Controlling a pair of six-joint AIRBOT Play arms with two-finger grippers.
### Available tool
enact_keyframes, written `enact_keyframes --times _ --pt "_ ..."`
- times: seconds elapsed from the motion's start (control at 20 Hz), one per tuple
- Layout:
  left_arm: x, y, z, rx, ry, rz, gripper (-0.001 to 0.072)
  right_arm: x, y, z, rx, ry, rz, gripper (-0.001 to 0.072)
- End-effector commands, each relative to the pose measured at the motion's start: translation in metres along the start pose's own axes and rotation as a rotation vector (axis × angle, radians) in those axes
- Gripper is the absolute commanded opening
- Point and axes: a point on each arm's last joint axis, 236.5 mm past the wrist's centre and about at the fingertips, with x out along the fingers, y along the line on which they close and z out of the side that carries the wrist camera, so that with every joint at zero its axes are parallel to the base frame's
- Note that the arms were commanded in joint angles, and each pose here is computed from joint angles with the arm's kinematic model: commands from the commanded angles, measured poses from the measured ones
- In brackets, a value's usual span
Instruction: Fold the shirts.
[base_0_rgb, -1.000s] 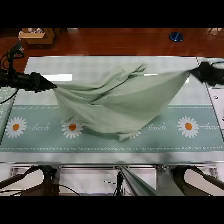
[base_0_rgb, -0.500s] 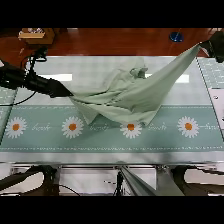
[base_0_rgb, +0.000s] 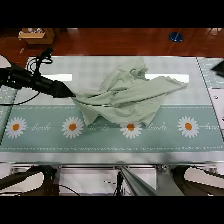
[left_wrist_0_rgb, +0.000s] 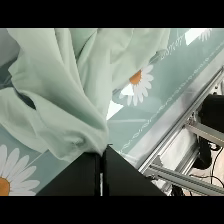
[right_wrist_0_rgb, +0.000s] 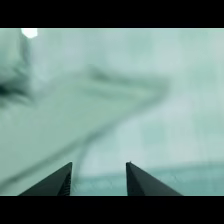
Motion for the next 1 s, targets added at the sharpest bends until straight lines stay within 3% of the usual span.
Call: enact_keyframes --times 0.0,0.15,0.25,0.75,0.95 --pt "0.001 0.001 0.0 0.006 0.0 0.005 0.002 0.014 -0.012 -0.084 0.118 0.218 0.043 0.0489" --pt "0.001 0.001 0.0 0.021 0.0 0.006 0.002 0.055 0.024 -0.152 0.15 0.354 0.226 0.0489" --pt "0.001 0.001 0.0 0.021 0.0 0.006 0.002 0.081 0.04 -0.183 0.167 0.38 0.267 0.0489" --pt "0.001 0.001 0.0 0.032 0.001 0.006 0.002 0.162 0.105 -0.231 0.102 0.311 0.223 0.0488" --pt "0.0 0.001 0.0 0.039 0.001 0.005 0.002 0.181 0.123 -0.265 0.096 0.407 0.2 0.0486"
